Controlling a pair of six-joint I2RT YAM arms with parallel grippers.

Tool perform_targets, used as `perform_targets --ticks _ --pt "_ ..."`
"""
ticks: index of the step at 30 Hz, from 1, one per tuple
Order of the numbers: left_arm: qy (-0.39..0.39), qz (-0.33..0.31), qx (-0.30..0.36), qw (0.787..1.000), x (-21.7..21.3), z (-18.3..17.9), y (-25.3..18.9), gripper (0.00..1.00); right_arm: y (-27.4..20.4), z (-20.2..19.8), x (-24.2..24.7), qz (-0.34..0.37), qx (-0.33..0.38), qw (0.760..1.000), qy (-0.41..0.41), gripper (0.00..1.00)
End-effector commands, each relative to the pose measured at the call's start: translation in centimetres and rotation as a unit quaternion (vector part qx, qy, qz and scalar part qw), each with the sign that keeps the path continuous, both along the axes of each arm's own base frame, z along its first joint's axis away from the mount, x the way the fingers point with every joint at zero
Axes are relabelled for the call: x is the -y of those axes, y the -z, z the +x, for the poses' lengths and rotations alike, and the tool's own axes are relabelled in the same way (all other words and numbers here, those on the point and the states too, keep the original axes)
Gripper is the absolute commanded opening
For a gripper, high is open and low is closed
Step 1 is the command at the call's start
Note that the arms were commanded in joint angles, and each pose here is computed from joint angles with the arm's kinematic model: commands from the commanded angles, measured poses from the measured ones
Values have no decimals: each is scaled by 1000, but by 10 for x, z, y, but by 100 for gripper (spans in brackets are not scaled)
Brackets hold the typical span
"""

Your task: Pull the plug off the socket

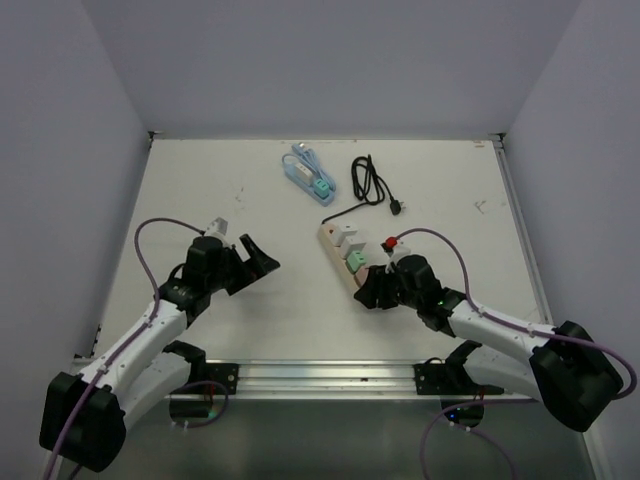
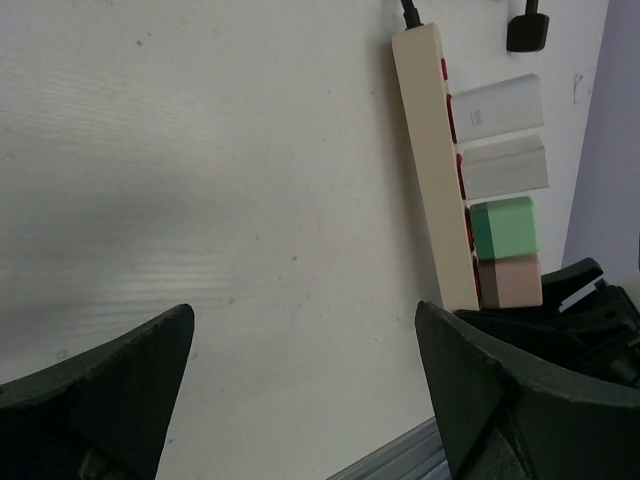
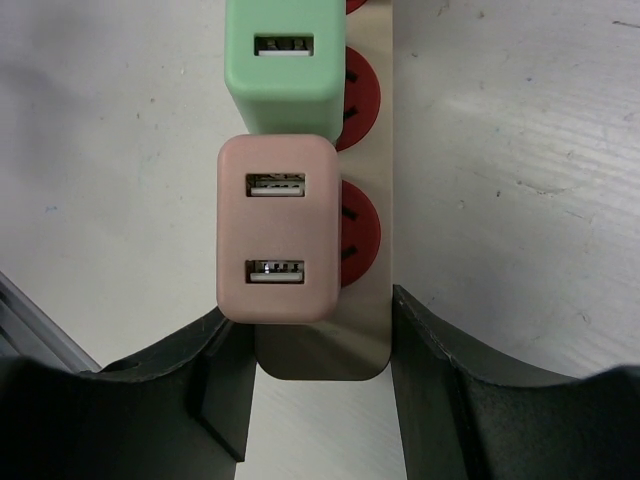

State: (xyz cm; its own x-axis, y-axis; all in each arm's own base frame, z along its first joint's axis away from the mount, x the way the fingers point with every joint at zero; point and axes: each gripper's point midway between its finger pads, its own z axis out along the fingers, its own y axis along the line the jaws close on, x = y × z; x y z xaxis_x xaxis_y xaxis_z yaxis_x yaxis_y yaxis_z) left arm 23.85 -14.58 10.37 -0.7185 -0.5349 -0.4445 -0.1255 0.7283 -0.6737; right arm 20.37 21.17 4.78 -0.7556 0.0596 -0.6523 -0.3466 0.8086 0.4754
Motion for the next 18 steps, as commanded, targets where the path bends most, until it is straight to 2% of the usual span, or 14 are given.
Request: perform_targets --ticks 1,12,18 --pt "0 -68 25 997 30 11 -17 95 -37 16 -28 57 52 997 -6 0" --pt "29 -103 6 994 102 8 -4 91 -32 8 -46 68 44 997 -5 0" --pt "18 -93 3 996 111 20 6 88 -32 3 -48 68 41 997 -13 0"
